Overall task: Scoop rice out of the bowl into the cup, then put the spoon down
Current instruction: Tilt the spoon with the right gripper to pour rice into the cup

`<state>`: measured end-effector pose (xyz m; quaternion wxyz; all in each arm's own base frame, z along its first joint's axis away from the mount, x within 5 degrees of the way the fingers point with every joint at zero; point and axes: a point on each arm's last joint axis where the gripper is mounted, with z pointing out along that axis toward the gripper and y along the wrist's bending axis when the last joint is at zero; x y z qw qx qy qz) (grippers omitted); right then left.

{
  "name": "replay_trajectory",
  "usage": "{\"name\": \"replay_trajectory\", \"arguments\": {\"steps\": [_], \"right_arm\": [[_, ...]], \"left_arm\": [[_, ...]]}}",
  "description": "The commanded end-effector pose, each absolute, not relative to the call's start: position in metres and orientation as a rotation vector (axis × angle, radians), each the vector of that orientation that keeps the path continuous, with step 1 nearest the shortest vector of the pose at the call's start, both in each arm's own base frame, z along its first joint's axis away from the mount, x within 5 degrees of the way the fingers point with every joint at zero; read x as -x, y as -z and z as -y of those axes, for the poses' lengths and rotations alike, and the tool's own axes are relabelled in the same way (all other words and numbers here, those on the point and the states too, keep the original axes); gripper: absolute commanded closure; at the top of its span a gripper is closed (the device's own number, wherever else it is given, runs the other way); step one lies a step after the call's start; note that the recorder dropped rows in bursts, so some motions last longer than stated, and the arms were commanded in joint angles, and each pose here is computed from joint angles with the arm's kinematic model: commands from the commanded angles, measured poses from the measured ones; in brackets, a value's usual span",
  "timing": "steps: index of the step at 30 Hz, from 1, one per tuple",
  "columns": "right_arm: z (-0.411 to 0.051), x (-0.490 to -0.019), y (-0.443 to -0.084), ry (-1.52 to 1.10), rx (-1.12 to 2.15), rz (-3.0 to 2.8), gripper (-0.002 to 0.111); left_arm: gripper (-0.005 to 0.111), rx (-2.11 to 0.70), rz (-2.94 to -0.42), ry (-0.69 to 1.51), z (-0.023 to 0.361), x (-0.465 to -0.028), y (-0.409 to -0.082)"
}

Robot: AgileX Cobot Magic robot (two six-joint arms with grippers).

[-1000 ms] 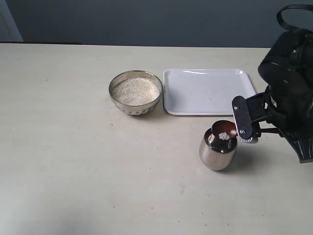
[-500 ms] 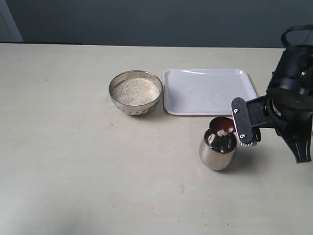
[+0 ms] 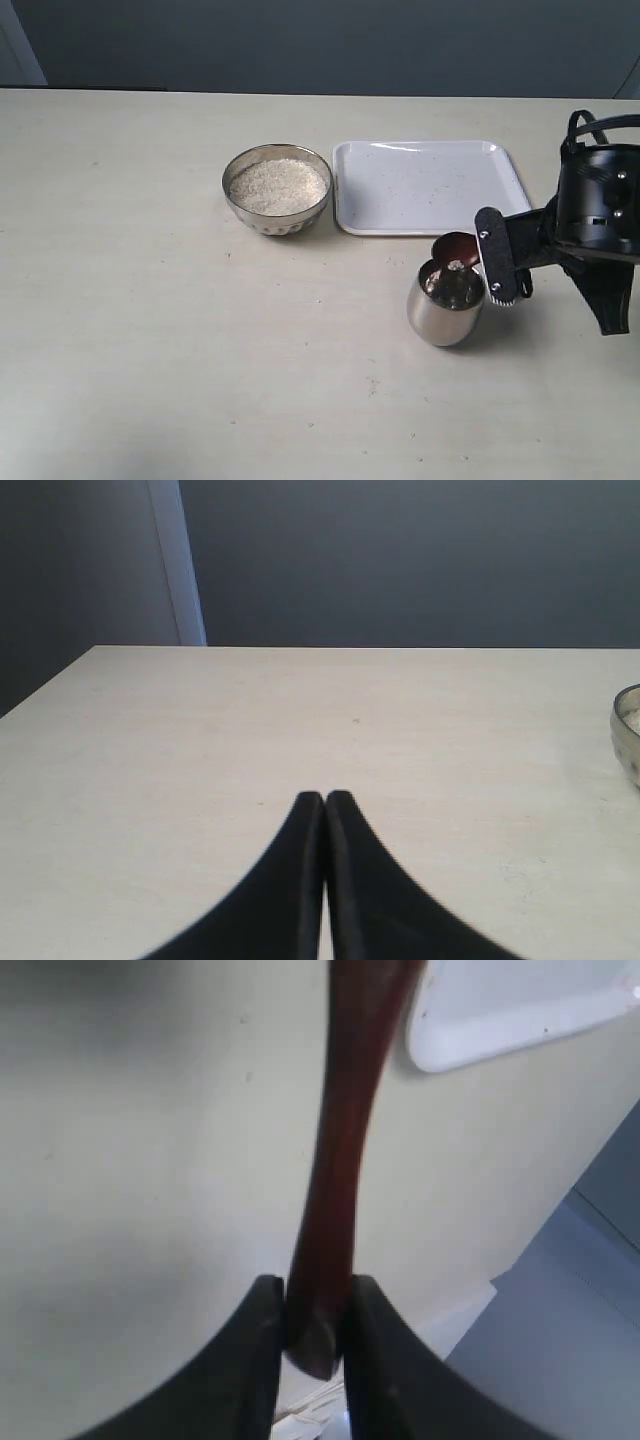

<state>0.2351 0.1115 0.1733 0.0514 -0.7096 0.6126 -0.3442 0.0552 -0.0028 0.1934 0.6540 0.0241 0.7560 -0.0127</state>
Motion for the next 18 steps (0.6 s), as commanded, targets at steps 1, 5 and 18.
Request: {"name": "replay_trajectory", "arguments": {"steps": [1,5,18], "right_arm": [[-0.11,-0.236,-0.175,1.08,2.113,-1.849,0.109],[-0.113,-0.234,-0.175,1.083,2.112,-1.834,0.109],[-0.123,-0.22,-0.173,1.109,2.155,-1.767,0.109]], "left_arm": [[0.106,-0.051,-1.715,0.03,0.003,-0.055,-0.192],[0.106,-0.051,-1.715,0.03,0.003,-0.055,-0.192],[0.106,-0.051,-1.715,0.03,0.003,-0.055,-0.192]]}}
